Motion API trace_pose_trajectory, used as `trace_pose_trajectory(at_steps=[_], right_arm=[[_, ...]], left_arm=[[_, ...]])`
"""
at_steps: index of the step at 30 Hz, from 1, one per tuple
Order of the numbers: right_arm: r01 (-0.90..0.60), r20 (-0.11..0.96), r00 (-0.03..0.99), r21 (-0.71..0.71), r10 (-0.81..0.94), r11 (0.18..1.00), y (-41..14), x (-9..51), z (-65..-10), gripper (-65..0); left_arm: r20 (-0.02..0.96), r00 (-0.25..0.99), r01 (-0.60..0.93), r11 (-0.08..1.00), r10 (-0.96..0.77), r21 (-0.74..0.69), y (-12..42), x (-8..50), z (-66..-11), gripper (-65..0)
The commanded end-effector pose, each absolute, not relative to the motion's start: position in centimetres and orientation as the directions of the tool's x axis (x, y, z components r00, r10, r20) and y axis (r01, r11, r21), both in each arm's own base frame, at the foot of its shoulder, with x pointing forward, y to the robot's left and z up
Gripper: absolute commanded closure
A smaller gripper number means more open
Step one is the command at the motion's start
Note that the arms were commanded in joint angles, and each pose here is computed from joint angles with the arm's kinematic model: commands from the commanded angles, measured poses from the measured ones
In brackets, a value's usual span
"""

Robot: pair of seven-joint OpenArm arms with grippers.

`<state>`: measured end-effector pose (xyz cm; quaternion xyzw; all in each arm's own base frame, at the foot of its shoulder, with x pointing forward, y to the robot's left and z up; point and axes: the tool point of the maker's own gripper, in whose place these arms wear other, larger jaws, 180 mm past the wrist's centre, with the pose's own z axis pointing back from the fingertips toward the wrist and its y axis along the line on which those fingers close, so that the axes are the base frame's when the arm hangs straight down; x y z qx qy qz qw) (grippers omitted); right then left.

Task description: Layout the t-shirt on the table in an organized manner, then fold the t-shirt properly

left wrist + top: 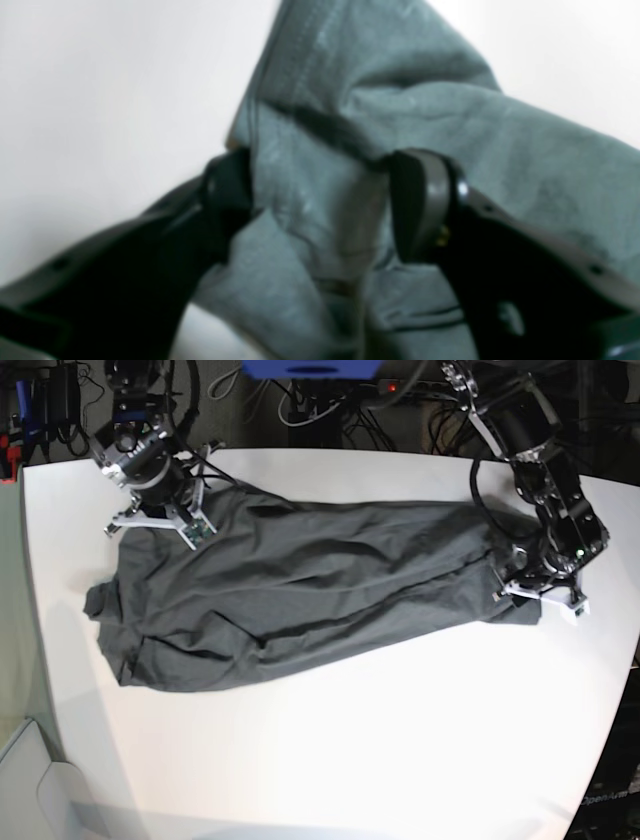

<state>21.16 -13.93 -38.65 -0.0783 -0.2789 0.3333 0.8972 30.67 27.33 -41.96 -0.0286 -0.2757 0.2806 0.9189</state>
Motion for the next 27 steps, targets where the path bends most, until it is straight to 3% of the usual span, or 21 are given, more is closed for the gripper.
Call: trace_pose_trajectory(at_steps=[1, 6, 8, 12, 19, 27], right_arm=[[-0.543, 0.475, 0.607, -0.338, 0.637, 0.769, -13.8, 21.7, -37.9, 0.0], [-0.541, 0.479, 0.605, -0.34, 0.636, 0.77, -13.8, 22.1, -37.9, 0.0], [-0.543, 0.474, 0.609, -0.334, 0.635, 0.77, -13.8, 22.1, -38.2, 0.0], [-0.544, 0.473, 0.61, -0.333, 0.635, 0.77, -13.8, 22.0, -38.2, 0.0], [-0.539, 0.485, 0.601, -0.342, 0.636, 0.77, -13.7, 22.7, -37.8, 0.0], [-0.538, 0.486, 0.6, -0.343, 0.636, 0.77, -13.7, 22.8, -37.8, 0.0]], left_arm=[[0.499, 0.683, -0.495, 0.84, 0.534, -0.221, 27.3, 31.3, -41.3, -34.4], [0.501, 0.681, -0.497, 0.84, 0.534, -0.22, 27.4, 31.3, -41.2, -8.4], [0.509, 0.675, -0.496, 0.839, 0.534, -0.223, 27.5, 31.7, -40.8, -3.7], [0.514, 0.672, -0.494, 0.84, 0.533, -0.224, 27.6, 32.0, -40.4, -3.2], [0.612, 0.611, -0.465, 0.853, 0.502, -0.235, 28.0, 33.8, -35.4, -3.2], [0.618, 0.582, -0.466, 0.84, 0.529, -0.28, 28.1, 36.7, -33.4, -3.2]])
